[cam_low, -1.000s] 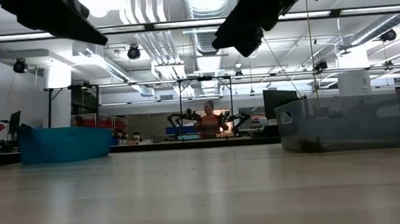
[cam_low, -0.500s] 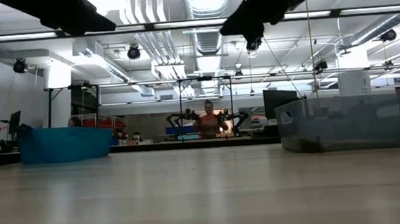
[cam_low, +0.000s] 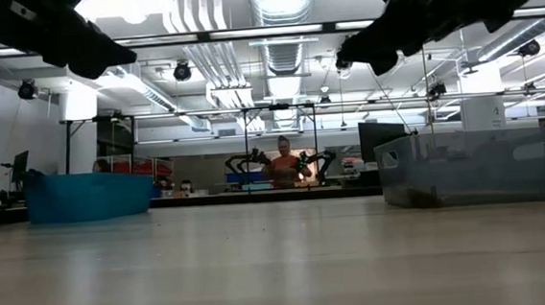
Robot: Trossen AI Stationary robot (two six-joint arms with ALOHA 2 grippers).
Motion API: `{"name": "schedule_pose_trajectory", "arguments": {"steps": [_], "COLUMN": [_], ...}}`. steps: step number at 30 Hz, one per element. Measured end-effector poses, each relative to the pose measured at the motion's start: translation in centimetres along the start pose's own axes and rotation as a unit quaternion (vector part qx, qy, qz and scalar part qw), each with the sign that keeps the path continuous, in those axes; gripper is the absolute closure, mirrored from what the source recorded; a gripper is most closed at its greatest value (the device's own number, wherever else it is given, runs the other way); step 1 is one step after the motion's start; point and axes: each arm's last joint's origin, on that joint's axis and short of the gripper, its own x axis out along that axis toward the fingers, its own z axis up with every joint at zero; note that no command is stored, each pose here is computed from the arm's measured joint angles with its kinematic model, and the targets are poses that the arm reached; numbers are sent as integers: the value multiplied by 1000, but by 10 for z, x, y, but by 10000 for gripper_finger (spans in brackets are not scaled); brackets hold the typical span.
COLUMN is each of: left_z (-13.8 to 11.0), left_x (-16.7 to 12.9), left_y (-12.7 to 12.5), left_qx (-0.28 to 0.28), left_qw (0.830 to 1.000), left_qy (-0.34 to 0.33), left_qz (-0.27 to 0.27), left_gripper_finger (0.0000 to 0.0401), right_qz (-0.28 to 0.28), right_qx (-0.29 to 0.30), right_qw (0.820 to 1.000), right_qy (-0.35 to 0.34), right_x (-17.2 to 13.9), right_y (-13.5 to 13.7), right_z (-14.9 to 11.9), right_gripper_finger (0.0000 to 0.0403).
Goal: Sort silverware by color (type)
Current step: Return to Home Position
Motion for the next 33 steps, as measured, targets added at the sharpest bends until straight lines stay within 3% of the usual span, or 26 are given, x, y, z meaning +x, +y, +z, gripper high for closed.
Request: {"name": "schedule_pose_trajectory", "arguments": {"steps": [11, 17, 20, 33], "left_z": [-22, -27, -26, -49], "left_x": [-20, -26, -29, -33], "left_y": [7, 9, 13, 16], "left_qx": [-45, -40, -30, -43], "left_qw": [998, 997, 995, 992], "left_qy": [-50, -70, -81, -100], "left_qz": [15, 18, 48, 60], "left_gripper_finger": [401, 401, 401, 401], "right_qz": [-23, -24, -25, -49], "right_qx": [1, -4, -6, 11], "right_qw": [999, 998, 997, 989], "right_qy": [-29, -58, -73, -140], "right_x": [-28, -45, -55, -93], "right_y": [-3, 0, 3, 8], "right_z": [-14, -15, -19, -65], "right_gripper_finger": [307, 307, 307, 307]}}
